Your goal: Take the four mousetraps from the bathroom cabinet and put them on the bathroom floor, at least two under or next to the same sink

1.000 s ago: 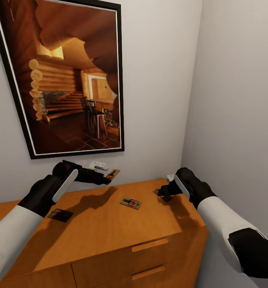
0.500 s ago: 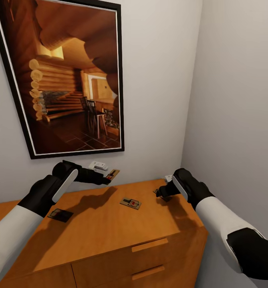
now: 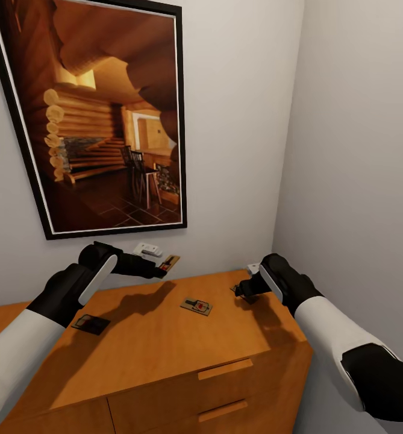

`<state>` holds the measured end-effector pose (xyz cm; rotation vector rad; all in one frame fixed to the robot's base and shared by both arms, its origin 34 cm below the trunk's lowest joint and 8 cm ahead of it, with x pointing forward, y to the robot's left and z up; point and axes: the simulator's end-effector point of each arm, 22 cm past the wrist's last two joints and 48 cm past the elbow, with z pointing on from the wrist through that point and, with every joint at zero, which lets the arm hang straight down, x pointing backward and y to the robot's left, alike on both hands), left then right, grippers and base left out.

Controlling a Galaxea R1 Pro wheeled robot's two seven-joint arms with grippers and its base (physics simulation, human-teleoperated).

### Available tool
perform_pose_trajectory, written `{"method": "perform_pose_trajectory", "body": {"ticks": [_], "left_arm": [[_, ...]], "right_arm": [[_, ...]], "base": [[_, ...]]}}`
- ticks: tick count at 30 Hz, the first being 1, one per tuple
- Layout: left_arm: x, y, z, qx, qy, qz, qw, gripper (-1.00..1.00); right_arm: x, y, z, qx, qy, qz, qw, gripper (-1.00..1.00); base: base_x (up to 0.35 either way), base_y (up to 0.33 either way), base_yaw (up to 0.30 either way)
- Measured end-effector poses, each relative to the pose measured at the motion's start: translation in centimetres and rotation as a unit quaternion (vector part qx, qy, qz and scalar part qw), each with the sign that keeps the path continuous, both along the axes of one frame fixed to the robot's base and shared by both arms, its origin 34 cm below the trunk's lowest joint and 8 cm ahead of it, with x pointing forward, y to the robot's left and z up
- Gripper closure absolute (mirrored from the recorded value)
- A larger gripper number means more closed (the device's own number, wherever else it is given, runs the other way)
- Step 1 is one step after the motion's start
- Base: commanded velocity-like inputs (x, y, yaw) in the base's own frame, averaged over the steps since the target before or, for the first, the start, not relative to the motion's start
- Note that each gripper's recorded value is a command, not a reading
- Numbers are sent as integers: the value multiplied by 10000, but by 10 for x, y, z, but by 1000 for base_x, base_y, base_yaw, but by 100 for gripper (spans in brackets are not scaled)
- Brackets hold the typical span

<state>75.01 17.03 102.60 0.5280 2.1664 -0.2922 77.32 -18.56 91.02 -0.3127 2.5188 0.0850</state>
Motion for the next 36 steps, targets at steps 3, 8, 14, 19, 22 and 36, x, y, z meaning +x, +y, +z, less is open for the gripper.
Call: {"method": "perform_pose_trajectory", "body": {"ticks": [3,8,14,19,22,36], "left_arm": [[0,0,0,-1,-1,-1,10000,100],[0,0,0,0,-1,0,10000,100],[0,0,-1,1,10,6,10000,100],[0,1,-1,0,15,7,10000,100],[0,1,-1,2,17,11,10000,100],[0,1,-1,-2,16,7,10000,100]], "right_arm": [[0,-2,-2,-2,3,-11,10000,-100],[-2,-5,-15,5,80,-54,10000,-100],[1,-6,-16,63,19,-56,10000,-100],[1,-7,-15,30,2,-52,10000,-100],[2,-7,-15,-29,-18,-35,10000,-100],[2,-13,-14,-132,-27,-48,9999,100]], "base": [[0,0,0],[0,0,0],[0,0,0],[0,0,0],[0,0,0],[0,0,0]]}}
